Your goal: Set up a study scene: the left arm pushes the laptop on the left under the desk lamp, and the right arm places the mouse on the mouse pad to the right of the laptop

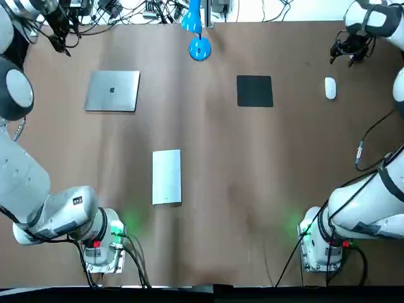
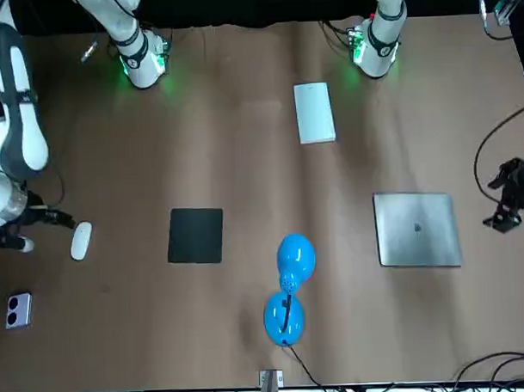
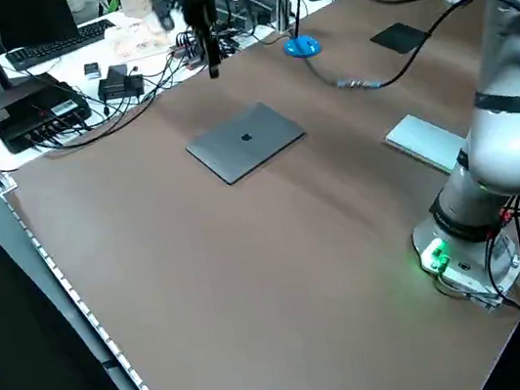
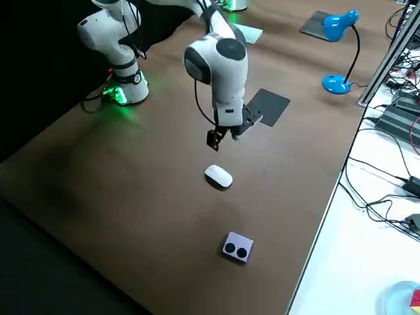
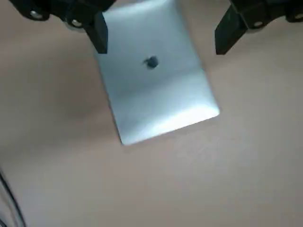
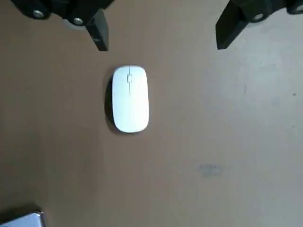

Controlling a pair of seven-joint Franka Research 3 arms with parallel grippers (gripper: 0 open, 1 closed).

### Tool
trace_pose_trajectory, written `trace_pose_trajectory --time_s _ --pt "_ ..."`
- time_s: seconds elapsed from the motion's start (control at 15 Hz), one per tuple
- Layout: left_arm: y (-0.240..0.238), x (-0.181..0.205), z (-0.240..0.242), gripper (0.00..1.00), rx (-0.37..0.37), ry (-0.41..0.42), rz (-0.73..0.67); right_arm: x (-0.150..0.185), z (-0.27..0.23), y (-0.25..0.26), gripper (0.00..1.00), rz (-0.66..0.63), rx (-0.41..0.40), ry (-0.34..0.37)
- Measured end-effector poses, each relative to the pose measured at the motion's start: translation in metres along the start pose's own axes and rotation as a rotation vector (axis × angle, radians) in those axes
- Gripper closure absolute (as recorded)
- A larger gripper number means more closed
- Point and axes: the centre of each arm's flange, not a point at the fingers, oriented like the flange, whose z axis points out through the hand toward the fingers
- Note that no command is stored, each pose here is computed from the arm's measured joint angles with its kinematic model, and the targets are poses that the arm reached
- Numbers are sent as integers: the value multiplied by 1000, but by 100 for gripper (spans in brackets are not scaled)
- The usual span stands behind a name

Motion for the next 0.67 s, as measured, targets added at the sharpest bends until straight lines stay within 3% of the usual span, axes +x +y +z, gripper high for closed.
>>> trace_pose_trajectory --time_s 0.27,0.67 --pt "16 15 97 0 1 -11 -261 10 29 -1 0 -45 -10 39" --pt "7 48 184 0 -18 20 -342 14 72 27 0 -51 -23 48"
